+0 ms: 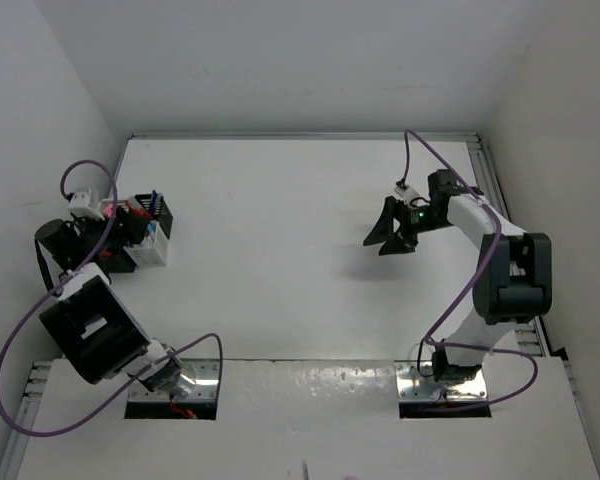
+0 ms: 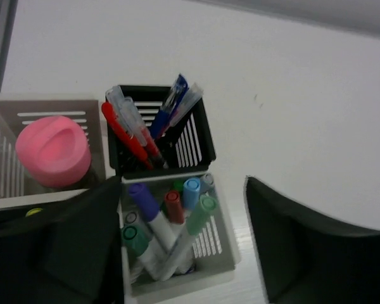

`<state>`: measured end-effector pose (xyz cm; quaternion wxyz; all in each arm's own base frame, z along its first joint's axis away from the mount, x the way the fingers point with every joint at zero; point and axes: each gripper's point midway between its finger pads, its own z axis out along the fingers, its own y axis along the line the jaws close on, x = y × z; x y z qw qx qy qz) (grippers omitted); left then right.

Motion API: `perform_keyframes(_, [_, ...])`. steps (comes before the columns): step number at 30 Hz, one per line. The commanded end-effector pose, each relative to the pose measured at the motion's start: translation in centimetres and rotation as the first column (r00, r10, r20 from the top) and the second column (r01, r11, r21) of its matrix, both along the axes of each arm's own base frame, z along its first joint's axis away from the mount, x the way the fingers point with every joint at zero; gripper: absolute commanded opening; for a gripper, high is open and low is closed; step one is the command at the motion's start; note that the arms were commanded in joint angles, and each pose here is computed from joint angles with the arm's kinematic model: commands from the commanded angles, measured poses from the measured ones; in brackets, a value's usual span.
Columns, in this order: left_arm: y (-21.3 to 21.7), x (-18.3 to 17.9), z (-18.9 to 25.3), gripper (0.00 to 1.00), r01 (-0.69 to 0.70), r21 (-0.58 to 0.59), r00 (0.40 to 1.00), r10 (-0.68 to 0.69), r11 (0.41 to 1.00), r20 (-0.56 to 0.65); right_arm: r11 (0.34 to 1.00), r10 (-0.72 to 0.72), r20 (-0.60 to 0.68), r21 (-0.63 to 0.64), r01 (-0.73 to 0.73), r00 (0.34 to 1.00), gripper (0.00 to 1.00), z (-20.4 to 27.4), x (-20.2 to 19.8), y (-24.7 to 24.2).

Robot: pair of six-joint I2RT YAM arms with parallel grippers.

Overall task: Sort the stationery into containers
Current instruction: Place the pen in the storage box, then reset both arms

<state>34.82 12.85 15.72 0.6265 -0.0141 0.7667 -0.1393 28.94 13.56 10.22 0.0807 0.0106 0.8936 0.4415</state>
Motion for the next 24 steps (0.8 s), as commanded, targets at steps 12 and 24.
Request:
perform_keyframes(12, [-12.4, 4.2, 16.2, 1.00, 0.318, 0.268, 0.948, -0.294, 0.910, -0.124, 0.942, -0.017, 0.430, -0.296, 0.159, 0.903, 0.79, 6.2, 3.9, -8.7])
perform_keyframes(24, [-22.8, 4.5, 12.9, 1.00, 0.461, 0.307, 0.887, -0.424, 0.833, -0.182, 0.911, -0.144, 0.525, -0.262, 0.320, 0.839, 0.86, 9.6, 4.1, -11.4])
